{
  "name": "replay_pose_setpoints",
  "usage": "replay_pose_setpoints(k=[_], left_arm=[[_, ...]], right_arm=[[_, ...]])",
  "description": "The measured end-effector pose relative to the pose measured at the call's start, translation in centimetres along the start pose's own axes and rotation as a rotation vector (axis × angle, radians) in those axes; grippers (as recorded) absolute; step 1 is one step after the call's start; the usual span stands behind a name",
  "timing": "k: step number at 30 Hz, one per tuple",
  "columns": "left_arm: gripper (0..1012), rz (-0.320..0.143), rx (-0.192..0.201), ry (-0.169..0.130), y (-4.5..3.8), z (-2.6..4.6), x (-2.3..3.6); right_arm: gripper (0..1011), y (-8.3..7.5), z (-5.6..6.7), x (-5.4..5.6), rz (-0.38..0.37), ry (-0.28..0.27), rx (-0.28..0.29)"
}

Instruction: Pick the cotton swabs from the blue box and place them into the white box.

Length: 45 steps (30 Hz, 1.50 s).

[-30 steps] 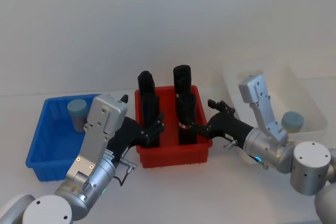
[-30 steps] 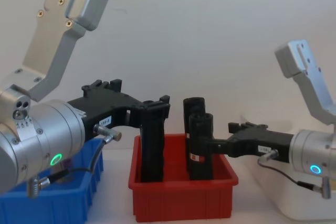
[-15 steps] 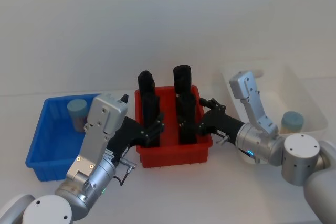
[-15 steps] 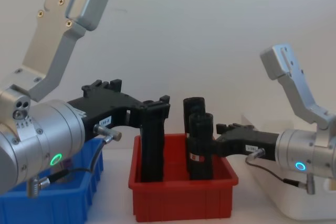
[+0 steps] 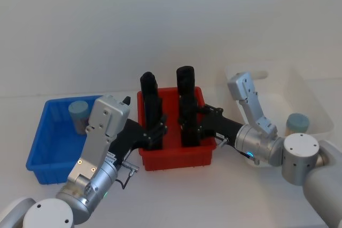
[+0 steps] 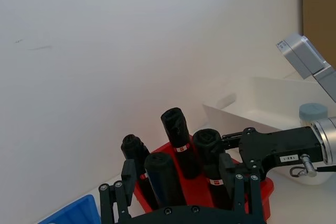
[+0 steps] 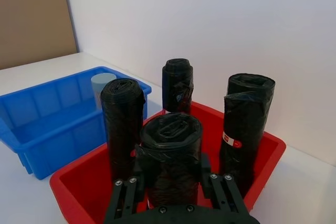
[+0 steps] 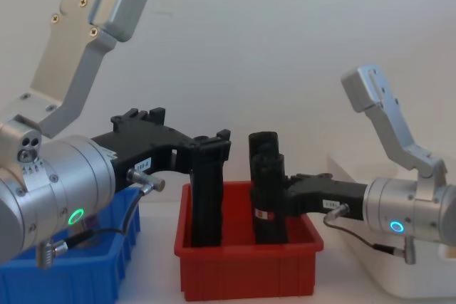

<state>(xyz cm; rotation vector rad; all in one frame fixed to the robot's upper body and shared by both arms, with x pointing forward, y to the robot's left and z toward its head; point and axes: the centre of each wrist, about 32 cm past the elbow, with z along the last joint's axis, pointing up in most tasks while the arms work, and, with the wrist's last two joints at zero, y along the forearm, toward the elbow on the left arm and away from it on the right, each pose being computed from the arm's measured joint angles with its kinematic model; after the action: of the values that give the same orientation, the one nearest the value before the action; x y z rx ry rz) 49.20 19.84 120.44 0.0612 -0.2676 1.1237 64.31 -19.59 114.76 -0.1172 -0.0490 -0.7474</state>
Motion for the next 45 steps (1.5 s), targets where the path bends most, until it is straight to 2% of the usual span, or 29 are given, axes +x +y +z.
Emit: replay_pose_setpoints(k=[1, 5, 12, 20, 24, 36, 45], left_arm=[[1004, 0.0, 0.0, 0.0, 0.0, 0.0, 0.0], [1004, 0.0, 0.0, 0.0, 0.0, 0.0, 0.0], [1004, 0.0, 0.0, 0.0, 0.0, 0.0, 0.0], [1004, 0.0, 0.0, 0.0, 0.0, 0.0, 0.0], [1004, 0.0, 0.0, 0.0, 0.0, 0.0, 0.0], [1004, 0.0, 0.0, 0.0, 0.0, 0.0, 0.0], [1004, 0.0, 0.0, 0.0, 0.0, 0.0, 0.0]], right_arm=[[591, 0.1, 0.0, 0.0, 0.004, 0.0, 0.0], [521, 0.2, -0.1, 0.1, 0.008, -0.001, 0.0], [475, 0.2, 0.0, 0.2, 0.004, -0.002, 0.006], [431, -0.3, 0.5, 0.0, -0.038, -0.009, 0.048], [411, -1.0, 1.0, -0.4, -0.074, -0.012, 0.079], [371, -2.9, 3.8, -2.3, -0.174, -0.028, 0.189], [371, -4.3, 5.2, -3.5, -0.246, -0.024, 0.23]])
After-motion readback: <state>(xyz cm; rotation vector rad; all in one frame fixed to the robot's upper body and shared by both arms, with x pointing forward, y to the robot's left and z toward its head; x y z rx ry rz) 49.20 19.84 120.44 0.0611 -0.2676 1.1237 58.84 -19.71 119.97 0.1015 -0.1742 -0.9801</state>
